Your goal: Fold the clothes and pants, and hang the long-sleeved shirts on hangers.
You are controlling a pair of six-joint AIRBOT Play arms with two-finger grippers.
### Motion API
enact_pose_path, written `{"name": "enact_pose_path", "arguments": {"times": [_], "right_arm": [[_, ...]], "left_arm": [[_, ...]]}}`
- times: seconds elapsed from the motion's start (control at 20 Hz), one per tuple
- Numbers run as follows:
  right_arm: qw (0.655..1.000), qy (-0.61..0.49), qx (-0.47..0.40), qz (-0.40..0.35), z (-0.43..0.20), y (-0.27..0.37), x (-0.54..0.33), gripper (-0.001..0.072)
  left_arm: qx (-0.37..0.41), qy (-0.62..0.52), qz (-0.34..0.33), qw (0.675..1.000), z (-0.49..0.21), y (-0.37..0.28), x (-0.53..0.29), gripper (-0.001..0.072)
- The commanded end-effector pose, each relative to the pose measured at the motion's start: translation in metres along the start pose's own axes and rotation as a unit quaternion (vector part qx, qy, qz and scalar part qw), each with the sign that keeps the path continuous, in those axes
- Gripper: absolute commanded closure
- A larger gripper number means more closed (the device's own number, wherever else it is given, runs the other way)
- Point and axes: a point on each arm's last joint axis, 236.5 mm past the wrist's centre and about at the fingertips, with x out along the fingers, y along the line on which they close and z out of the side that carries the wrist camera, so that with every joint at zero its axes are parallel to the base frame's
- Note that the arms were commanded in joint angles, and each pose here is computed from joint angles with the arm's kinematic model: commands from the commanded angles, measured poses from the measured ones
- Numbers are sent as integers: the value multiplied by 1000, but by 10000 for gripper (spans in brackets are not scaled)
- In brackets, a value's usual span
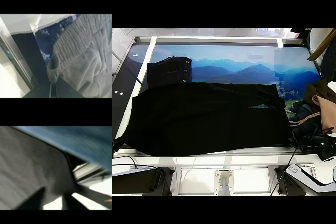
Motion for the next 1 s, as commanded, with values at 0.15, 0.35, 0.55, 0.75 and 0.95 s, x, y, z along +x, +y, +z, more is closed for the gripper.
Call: {"name": "enact_pose_path", "arguments": {"times": [0.15,0.35,0.55,0.75,0.95], "right_arm": [[998,32,-57,-13,-12,15,-21,704],[991,-34,-127,-1,6,59,-87,705],[969,-127,-213,7,30,117,-132,705],[953,-186,-238,20,74,175,-123,706],[953,-169,-250,26,120,225,-86,706]], "left_arm": [[27,-20,3,999,12,-13,-18,689],[92,-87,19,992,42,-49,-67,690],[160,-162,-14,974,63,-122,-93,691],[193,-252,-11,948,93,-189,-80,692],[215,-371,9,903,132,-240,-70,692]]}}
